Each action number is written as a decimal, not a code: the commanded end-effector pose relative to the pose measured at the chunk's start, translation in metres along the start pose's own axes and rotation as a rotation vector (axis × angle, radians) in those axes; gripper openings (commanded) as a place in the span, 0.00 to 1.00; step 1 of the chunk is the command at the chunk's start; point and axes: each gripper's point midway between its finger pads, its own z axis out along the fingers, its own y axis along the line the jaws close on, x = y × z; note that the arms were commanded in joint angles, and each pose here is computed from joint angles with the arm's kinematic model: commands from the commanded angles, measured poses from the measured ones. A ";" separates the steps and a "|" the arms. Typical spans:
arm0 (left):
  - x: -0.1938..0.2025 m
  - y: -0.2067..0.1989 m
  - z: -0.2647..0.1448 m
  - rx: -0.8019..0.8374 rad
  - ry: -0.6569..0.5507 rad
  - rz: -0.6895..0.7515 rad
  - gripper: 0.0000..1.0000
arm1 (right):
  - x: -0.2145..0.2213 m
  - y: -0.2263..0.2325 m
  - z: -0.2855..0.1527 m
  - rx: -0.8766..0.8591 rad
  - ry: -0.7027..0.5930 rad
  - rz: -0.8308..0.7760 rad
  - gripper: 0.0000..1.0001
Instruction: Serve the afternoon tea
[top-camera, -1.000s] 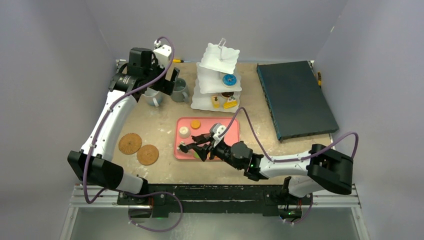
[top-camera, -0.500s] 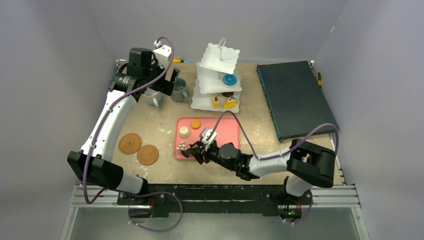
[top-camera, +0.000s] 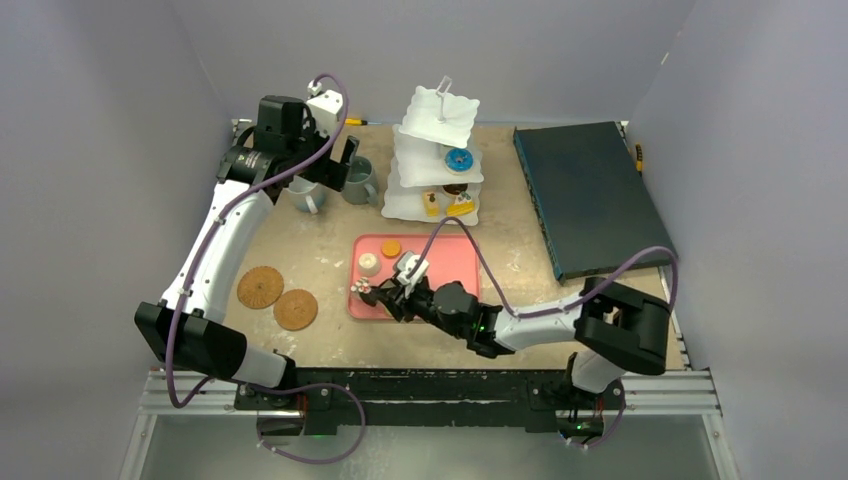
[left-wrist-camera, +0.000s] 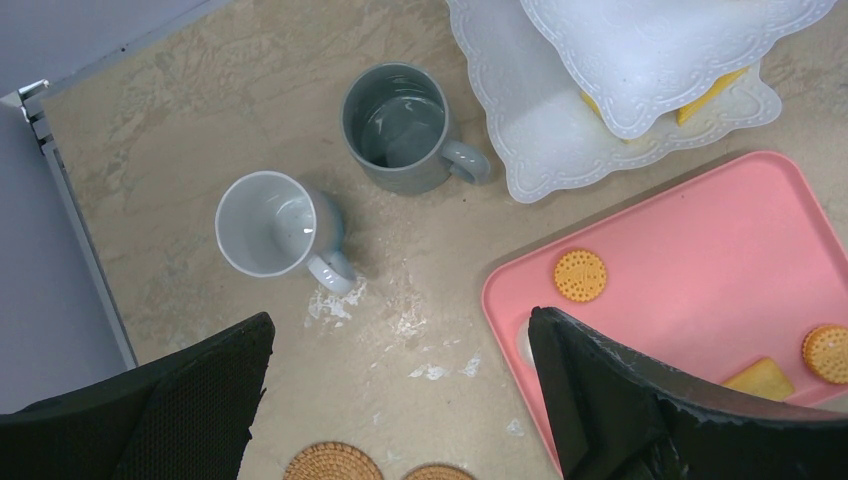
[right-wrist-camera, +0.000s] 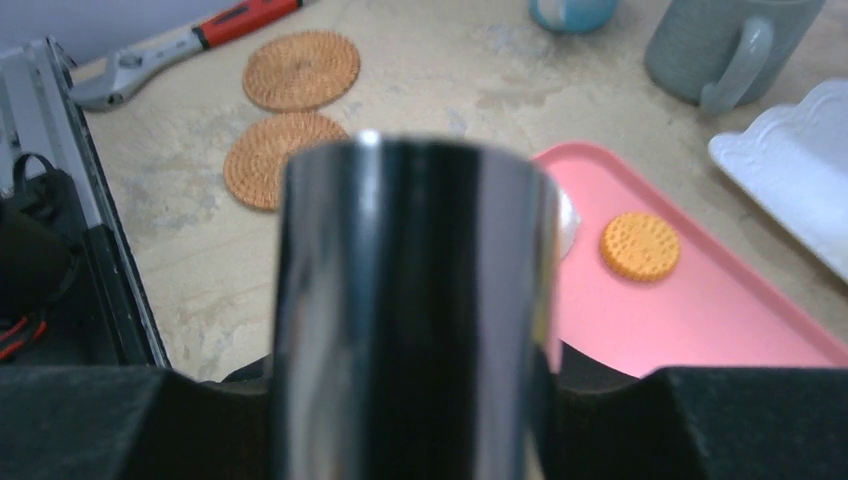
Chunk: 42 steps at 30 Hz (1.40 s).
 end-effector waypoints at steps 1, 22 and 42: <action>-0.017 0.006 -0.016 -0.017 -0.067 0.009 0.99 | -0.086 -0.019 -0.008 0.064 -0.180 -0.003 0.30; -0.014 0.010 -0.016 -0.025 -0.070 0.014 0.98 | -0.186 -0.187 -0.044 0.345 -0.294 -0.066 0.29; -0.008 0.011 -0.009 -0.021 -0.060 0.013 0.98 | -0.192 -0.240 -0.026 0.417 -0.334 -0.048 0.28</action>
